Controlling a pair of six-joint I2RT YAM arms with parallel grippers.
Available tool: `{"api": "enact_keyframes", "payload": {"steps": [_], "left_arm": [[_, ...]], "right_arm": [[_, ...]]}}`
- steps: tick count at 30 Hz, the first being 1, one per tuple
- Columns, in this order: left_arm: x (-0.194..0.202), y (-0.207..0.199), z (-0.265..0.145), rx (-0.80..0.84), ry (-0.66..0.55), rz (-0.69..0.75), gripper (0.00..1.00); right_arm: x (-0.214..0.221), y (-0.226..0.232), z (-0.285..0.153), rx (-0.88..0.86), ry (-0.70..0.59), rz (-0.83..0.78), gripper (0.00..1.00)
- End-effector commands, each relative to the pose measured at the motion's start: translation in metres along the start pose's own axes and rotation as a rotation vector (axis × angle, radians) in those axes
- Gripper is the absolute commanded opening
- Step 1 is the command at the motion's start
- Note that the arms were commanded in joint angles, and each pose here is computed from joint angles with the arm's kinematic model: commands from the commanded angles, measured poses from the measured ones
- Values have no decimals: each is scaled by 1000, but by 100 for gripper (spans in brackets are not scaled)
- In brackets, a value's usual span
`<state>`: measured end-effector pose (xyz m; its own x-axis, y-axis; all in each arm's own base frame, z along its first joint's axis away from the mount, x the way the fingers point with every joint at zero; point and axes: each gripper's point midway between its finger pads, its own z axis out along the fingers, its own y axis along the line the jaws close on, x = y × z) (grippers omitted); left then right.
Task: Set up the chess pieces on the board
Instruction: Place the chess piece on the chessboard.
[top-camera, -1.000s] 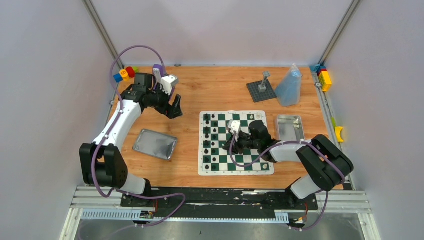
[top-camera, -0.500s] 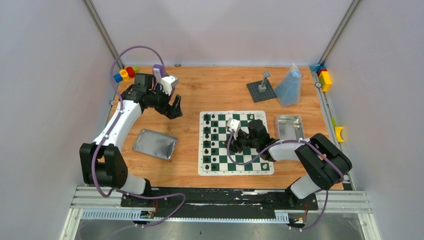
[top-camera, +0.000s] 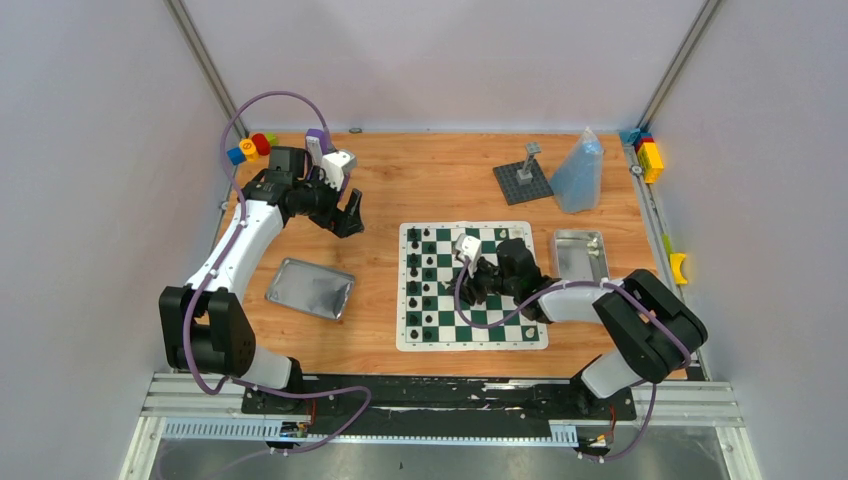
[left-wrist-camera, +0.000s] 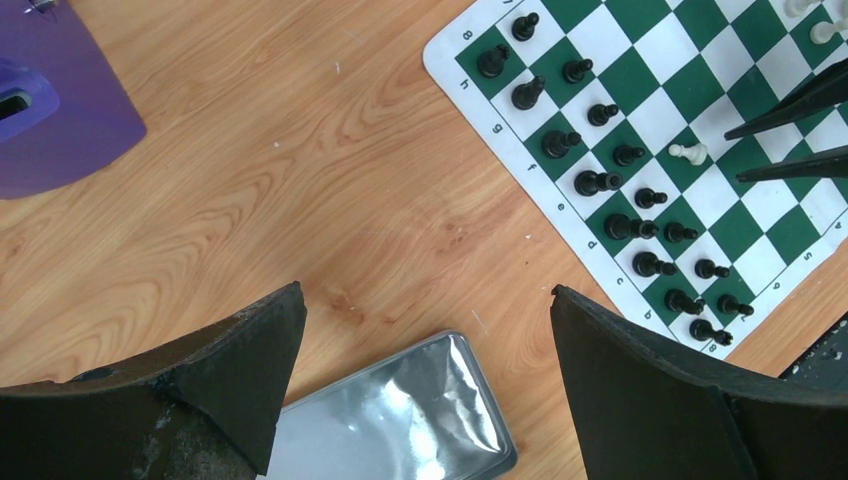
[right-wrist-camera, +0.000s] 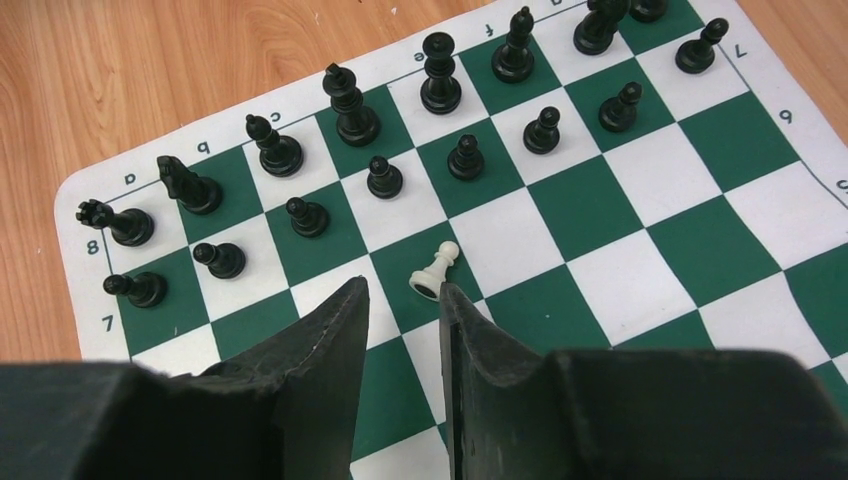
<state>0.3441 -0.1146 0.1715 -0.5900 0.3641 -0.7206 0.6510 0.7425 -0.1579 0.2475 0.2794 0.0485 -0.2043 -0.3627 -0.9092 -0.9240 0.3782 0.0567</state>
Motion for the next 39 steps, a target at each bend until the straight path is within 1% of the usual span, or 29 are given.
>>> {"api": "enact_keyframes", "payload": {"steps": [1, 4, 10, 19, 32, 39], "left_arm": [[-8, 2, -8, -20, -34, 34, 100], [-9, 2, -7, -18, -35, 36, 100], [-10, 2, -7, -14, -36, 36, 100], [-11, 2, -9, -21, -38, 36, 100], [-11, 2, -8, -20, -35, 31, 100], [-11, 3, -7, -21, -32, 32, 100]], "right_arm": [[-23, -14, -6, 37, -37, 3, 32], [-24, -22, -7, 40, 3, 0, 31], [-15, -25, -4, 25, 83, 4, 33], [-6, -20, 11, -1, 150, 48, 33], [-4, -13, 19, -11, 166, 52, 33], [-1, -15, 26, 10, 189, 58, 32]]}}
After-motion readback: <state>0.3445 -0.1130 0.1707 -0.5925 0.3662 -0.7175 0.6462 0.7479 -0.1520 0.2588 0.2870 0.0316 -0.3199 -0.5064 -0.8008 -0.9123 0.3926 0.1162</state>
